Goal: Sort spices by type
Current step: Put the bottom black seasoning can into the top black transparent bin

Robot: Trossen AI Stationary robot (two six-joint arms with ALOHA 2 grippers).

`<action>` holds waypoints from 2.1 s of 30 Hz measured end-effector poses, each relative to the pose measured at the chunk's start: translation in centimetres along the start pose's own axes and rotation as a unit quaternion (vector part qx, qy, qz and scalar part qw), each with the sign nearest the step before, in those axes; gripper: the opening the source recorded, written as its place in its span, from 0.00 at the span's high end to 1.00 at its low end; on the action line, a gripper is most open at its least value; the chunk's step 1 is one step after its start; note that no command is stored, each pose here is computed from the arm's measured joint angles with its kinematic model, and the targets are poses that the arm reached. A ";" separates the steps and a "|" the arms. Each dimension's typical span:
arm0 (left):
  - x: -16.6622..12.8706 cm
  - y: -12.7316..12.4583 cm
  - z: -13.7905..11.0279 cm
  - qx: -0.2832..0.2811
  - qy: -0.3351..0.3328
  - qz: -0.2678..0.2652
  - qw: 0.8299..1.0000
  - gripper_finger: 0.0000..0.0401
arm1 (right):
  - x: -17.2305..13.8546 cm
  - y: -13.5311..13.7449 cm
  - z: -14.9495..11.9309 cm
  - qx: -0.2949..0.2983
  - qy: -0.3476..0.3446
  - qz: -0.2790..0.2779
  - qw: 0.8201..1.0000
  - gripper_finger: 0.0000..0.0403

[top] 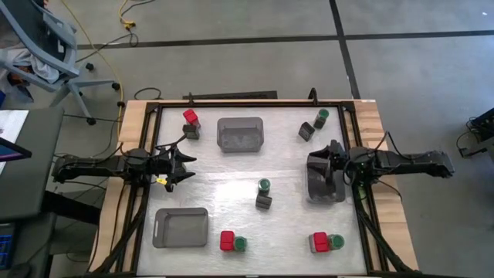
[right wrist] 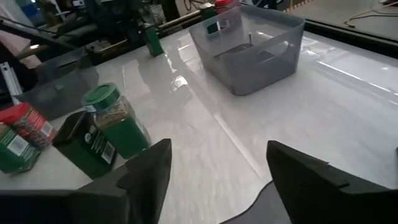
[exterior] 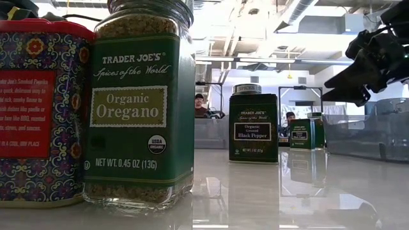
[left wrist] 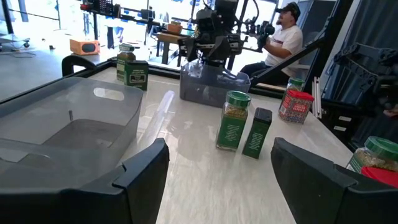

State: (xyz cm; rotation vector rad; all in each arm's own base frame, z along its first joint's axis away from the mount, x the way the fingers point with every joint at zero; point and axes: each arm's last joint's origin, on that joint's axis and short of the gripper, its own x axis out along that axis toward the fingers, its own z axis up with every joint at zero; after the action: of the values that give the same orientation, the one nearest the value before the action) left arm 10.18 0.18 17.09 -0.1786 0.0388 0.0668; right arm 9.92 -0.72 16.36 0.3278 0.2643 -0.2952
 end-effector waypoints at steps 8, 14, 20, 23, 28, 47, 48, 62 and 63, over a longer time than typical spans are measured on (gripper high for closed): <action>0.0 0.0 0.0 0.000 0.000 0.000 1.000 0.33 | 0.0 -0.3 0.0 0.004 -0.001 -0.013 1.000 0.11; 0.0 0.0 0.0 0.000 0.000 0.000 1.000 0.33 | 0.0 -0.2 0.2 0.007 -0.007 -0.009 1.000 0.10; 0.0 0.0 0.0 0.000 0.000 0.000 1.000 0.33 | -0.3 0.6 1.0 -0.011 -0.029 0.037 0.999 0.12; 0.0 0.0 0.0 0.000 0.000 0.000 1.000 0.33 | -0.7 1.5 2.4 -0.043 -0.033 0.051 0.997 0.14; 0.0 0.0 0.0 0.000 0.000 0.000 1.000 0.33 | -0.5 3.4 4.9 -0.112 -0.001 0.033 0.993 0.16; 0.0 0.0 0.0 0.000 0.000 0.000 1.000 0.33 | 4.9 14.2 8.1 -0.204 0.274 0.006 0.940 0.17; 0.0 0.0 0.0 0.000 0.000 0.000 1.000 0.33 | 5.2 14.8 7.9 -0.205 0.283 0.005 0.937 0.17; 0.0 0.0 0.0 0.000 0.000 0.000 1.000 0.33 | 10.1 18.8 2.2 -0.158 0.353 -0.051 0.921 0.17; 0.0 0.0 0.0 0.000 0.000 0.000 1.000 0.33 | 10.6 19.0 1.9 -0.155 0.350 -0.048 0.923 0.17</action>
State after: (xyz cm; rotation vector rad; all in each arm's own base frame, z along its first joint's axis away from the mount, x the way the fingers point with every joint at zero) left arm 10.18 0.18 17.09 -0.1787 0.0387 0.0664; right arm 26.21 13.28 20.15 0.0936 1.0248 -0.2183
